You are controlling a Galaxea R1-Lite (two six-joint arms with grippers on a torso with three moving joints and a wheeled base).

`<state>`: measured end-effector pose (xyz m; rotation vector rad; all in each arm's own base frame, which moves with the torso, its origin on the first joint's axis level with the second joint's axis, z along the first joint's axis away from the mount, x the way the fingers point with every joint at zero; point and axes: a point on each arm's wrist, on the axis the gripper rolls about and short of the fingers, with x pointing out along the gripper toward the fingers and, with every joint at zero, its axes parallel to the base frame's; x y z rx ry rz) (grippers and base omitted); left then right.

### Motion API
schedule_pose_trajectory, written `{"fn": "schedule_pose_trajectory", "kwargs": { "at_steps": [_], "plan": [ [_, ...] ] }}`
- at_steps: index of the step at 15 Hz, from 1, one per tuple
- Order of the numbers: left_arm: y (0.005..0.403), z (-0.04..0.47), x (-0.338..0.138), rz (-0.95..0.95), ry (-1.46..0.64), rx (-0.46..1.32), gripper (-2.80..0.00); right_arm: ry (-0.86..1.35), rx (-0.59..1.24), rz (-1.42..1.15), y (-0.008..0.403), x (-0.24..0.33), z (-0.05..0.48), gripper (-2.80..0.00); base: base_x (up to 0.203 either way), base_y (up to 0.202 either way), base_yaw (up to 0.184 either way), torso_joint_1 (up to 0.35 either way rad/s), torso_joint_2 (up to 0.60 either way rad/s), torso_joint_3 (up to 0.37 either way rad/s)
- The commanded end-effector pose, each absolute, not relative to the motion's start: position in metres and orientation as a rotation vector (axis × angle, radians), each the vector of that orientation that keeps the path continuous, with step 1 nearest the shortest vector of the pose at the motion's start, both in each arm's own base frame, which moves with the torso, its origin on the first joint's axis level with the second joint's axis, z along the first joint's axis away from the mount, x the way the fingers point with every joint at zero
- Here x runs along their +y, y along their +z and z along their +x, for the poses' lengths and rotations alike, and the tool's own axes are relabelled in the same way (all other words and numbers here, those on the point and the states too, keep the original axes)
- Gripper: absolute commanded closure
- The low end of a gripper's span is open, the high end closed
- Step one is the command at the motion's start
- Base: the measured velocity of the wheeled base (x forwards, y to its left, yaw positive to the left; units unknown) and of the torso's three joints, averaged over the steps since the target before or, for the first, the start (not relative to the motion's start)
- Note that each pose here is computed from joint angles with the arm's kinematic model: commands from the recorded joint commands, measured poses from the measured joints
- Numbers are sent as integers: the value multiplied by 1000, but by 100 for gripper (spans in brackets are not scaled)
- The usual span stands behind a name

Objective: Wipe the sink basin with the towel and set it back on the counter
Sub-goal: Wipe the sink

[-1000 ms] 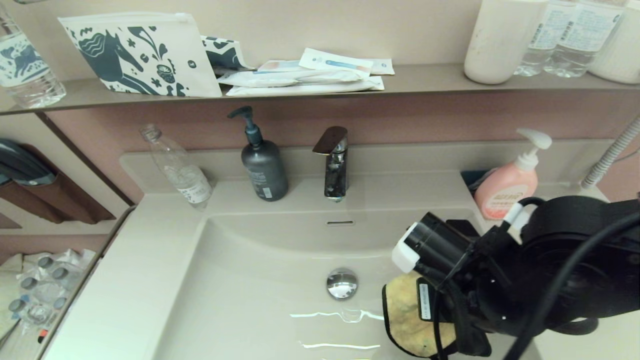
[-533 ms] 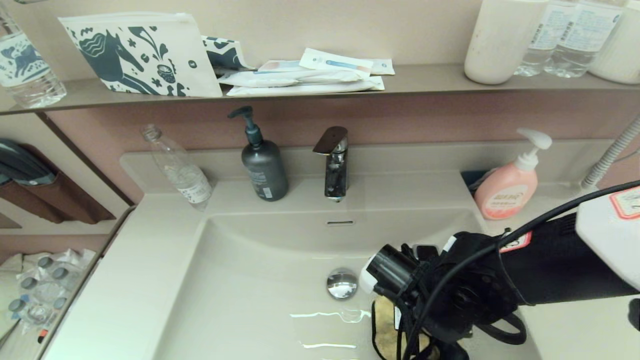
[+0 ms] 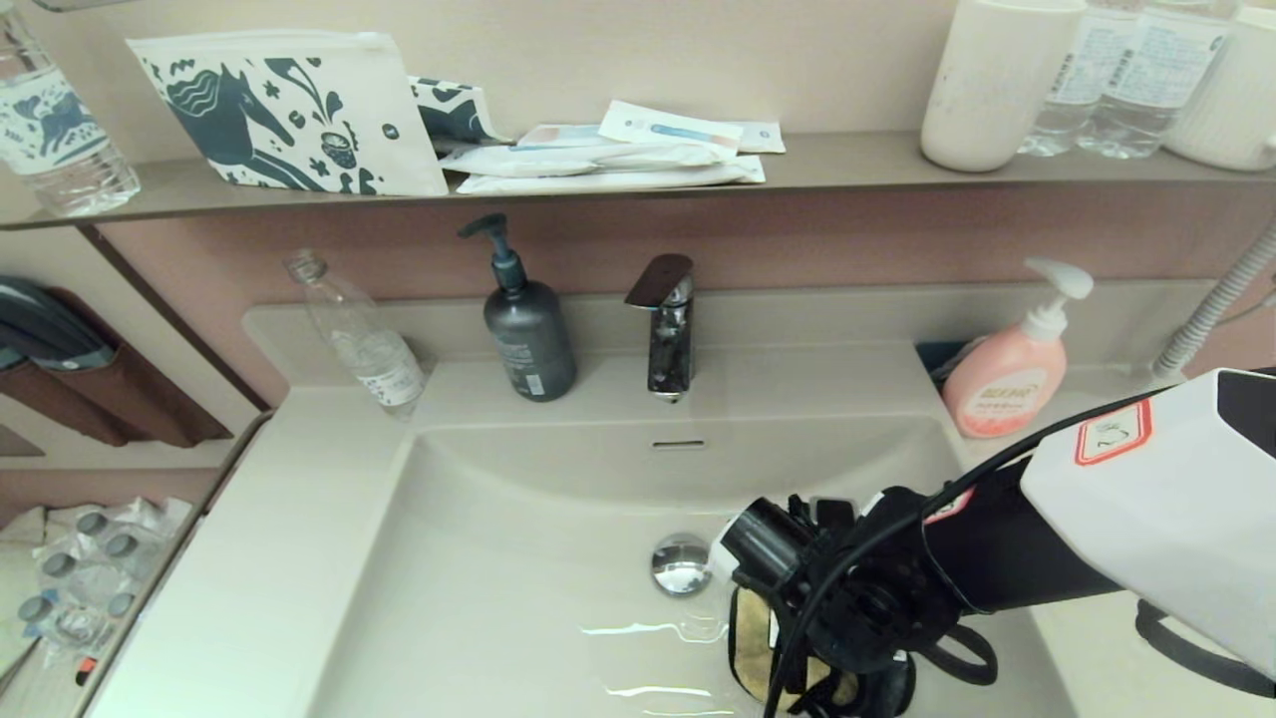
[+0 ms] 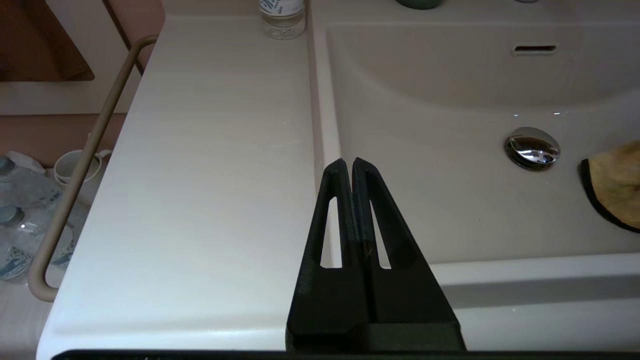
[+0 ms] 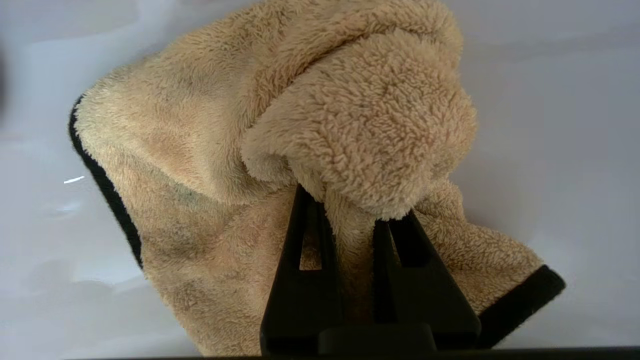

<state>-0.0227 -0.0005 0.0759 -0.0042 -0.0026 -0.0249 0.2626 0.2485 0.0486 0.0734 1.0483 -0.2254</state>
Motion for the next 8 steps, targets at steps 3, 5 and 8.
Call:
{"fn": "schedule_pose_trajectory", "kwargs": {
  "at_steps": [3, 5, 8],
  "plan": [
    [76, -23, -1, -5, -26, -3, 0, -151, 1109, 88, 42, 264, 254, 0, 0, 0, 0, 0, 0, 0],
    [76, -23, -1, -5, -25, -3, 0, -85, 1136, 102, 43, 278, 249, 0, 0, 0, 0, 0, 0, 0],
    [76, -23, -1, -5, -25, -2, 0, 9, 1126, 100, 46, 308, 238, 0, 0, 0, 0, 0, 0, 0]
  ]
}}
